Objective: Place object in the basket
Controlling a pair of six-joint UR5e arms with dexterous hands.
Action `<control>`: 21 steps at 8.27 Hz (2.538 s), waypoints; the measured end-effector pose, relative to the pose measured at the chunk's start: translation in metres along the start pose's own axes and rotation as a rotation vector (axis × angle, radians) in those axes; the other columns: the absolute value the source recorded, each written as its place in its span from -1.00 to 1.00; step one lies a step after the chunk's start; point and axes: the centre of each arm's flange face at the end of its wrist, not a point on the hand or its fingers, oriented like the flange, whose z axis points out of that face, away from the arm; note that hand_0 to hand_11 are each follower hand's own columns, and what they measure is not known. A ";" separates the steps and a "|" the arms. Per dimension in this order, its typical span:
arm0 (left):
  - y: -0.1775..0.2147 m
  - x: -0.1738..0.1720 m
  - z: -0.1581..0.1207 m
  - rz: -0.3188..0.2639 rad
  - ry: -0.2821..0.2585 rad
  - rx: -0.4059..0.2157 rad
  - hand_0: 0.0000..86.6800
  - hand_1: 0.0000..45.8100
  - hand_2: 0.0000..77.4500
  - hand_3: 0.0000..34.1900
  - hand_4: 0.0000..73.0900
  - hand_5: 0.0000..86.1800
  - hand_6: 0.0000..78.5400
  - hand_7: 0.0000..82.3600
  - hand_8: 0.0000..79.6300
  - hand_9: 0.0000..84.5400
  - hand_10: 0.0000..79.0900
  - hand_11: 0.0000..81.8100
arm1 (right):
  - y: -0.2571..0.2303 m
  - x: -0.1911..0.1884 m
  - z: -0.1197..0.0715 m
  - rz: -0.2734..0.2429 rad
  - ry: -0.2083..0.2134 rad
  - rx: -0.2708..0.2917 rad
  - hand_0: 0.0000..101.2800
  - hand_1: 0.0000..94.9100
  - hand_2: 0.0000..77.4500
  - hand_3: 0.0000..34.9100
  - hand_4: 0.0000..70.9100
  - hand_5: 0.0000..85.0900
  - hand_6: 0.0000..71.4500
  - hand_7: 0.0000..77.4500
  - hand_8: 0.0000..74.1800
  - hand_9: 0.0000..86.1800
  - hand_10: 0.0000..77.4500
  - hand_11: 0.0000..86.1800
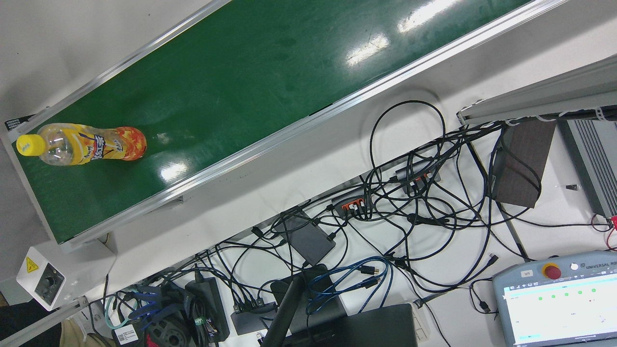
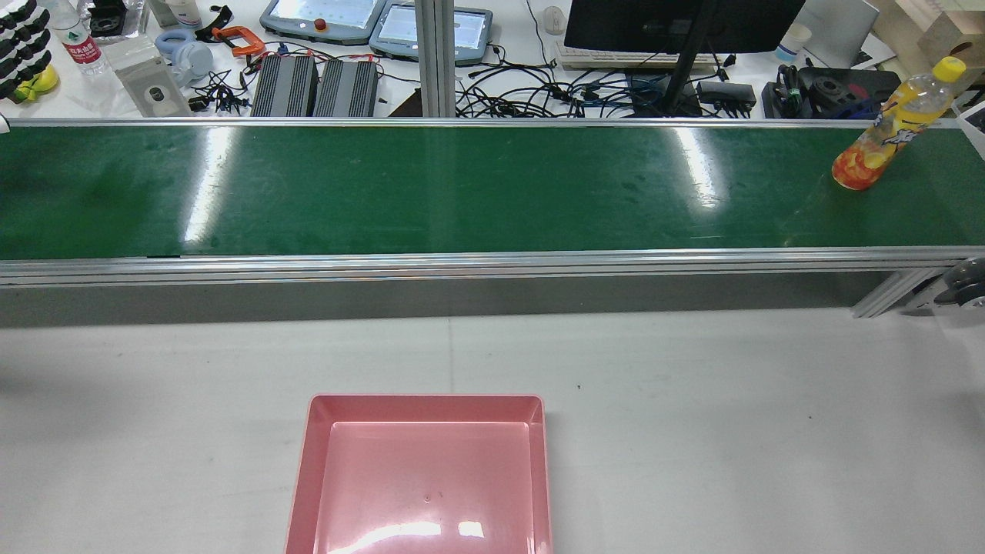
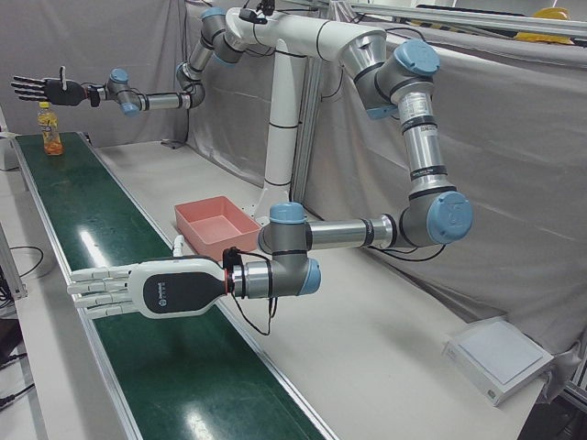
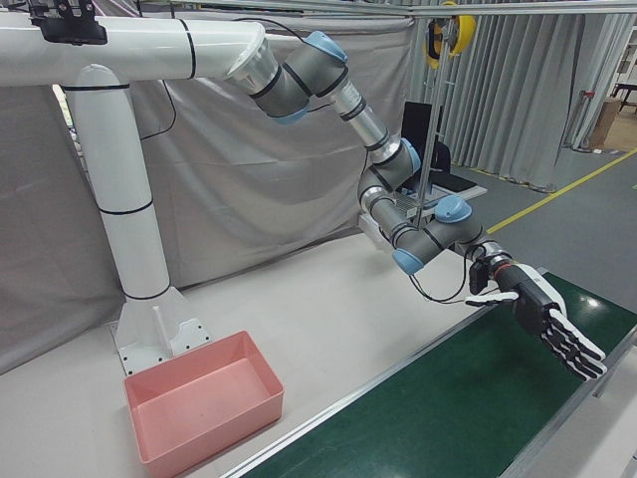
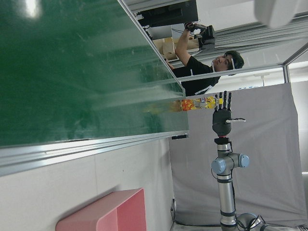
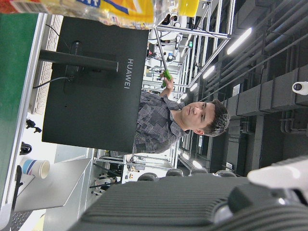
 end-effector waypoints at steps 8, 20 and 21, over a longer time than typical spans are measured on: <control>0.006 0.001 0.004 0.003 0.004 -0.013 0.39 -0.67 -1.00 -0.99 -0.97 -0.96 -1.00 -0.97 -1.00 -1.00 -1.00 -0.96 | 0.000 0.000 0.000 0.000 0.000 0.001 -1.00 -1.00 -0.99 -1.00 -1.00 -1.00 -1.00 -0.99 -1.00 -1.00 -1.00 -1.00; 0.023 -0.006 0.012 -0.005 -0.001 -0.045 0.35 -0.62 -1.00 -1.00 -0.97 -0.97 -1.00 -0.97 -1.00 -1.00 -1.00 -0.96 | 0.000 0.000 0.000 0.000 0.000 0.000 -0.99 -1.00 -0.99 -1.00 -1.00 -1.00 -1.00 -0.99 -1.00 -1.00 -1.00 -1.00; 0.024 -0.005 0.012 -0.005 -0.001 -0.046 0.36 -0.57 -1.00 -0.99 -0.97 -0.97 -1.00 -0.97 -1.00 -1.00 -1.00 -0.96 | 0.000 0.000 0.000 0.000 0.000 0.000 -1.00 -1.00 -0.99 -1.00 -1.00 -1.00 -1.00 -0.99 -1.00 -1.00 -1.00 -1.00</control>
